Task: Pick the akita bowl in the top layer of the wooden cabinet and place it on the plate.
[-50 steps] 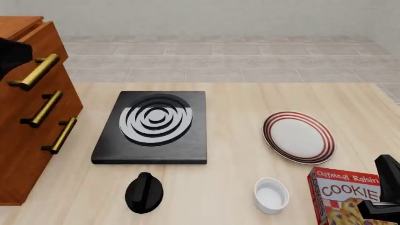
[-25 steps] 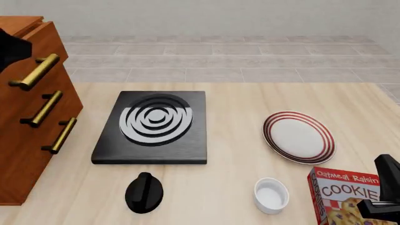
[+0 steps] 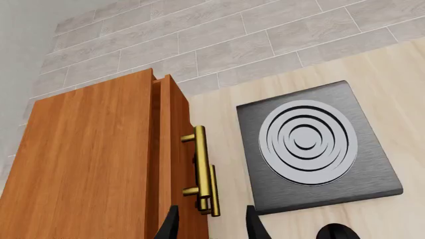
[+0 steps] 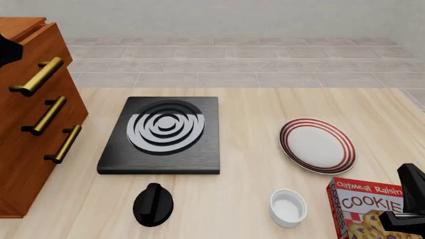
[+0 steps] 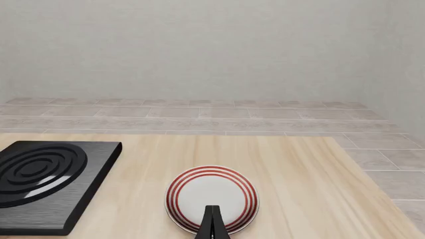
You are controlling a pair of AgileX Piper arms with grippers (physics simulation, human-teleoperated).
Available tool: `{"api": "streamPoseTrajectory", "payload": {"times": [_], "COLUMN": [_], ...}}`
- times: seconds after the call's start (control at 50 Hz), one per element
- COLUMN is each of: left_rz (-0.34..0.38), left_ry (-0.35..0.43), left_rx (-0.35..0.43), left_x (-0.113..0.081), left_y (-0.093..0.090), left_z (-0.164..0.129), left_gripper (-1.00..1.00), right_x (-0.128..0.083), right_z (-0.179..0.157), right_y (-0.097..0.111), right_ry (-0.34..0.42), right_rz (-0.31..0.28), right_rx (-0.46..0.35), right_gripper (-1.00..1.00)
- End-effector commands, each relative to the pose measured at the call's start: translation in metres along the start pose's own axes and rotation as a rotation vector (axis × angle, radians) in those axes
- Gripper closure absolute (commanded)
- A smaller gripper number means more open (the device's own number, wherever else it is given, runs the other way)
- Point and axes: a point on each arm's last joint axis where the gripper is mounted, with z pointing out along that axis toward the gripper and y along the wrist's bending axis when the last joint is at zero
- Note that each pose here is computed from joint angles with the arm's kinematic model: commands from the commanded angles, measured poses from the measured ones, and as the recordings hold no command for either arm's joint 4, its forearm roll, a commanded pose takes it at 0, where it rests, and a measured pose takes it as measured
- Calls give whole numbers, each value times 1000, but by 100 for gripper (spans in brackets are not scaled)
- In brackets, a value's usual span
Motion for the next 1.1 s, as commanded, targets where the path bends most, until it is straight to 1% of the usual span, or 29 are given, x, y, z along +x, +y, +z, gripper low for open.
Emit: {"api": "streamPoseTrajectory", "payload": {"times": [0.02,0.26,0.4,0.68,0.88,1.1], "left_rz": [-23,-34,-21,-39,-49,-44], "left_ry": [27,42,63,97,117,126], "left_rx": [-48,-66,-88,-115,-117,-138], "left_x": [6,10,21,35,48,54], "left_y": [10,14,17,22,20,24], "left_z": [12,15,21,32,40,42], "left_gripper": [-100,-100,-100,-100,-100,-100], "right_x": [0,0,0,1,1,0], "right_z": [0,0,0,-2,-1,2], "right_y": [0,0,0,0,0,0], "right_ry": [1,1,2,1,2,4], "right_rz": [0,0,0,2,-1,-8], "right_rx": [0,1,0,0,0,-1], "right_gripper": [100,100,100,100,100,100]}}
